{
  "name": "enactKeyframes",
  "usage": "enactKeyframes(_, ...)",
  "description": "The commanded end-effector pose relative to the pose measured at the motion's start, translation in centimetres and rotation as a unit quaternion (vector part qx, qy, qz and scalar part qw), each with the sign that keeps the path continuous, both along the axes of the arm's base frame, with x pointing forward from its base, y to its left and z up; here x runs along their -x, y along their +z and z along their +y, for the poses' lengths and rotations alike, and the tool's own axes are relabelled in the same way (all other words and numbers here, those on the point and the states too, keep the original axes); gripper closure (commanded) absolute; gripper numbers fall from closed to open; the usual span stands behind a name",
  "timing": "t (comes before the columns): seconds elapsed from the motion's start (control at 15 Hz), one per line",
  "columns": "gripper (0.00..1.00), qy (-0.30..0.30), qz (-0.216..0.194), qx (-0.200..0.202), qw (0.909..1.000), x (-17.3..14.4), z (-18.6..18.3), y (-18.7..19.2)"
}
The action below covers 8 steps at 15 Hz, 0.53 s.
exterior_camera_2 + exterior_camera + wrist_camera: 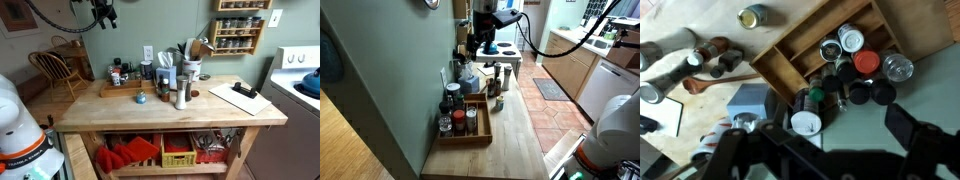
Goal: Remove the silver object from the wooden tray and put it on the table
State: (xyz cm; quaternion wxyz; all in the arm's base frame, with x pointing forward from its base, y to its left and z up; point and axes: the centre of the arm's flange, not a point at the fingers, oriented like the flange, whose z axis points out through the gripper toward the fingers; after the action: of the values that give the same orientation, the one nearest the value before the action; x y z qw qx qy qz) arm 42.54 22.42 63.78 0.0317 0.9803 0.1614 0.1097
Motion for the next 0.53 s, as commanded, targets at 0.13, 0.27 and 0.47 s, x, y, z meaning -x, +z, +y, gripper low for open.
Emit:
enactKeyframes(0.13,0.0,0.012,-0.008,0.002,0.9999,-0.2,0.4,0.2)
enactKeyframes(0.27,0.0,0.014,-0.009,0.002,0.9999,-0.2,0.4,0.3)
enactKeyframes(0.47,0.0,0.029,-0.004,-0.013,0.9995,-2.5,1.4,-1.1)
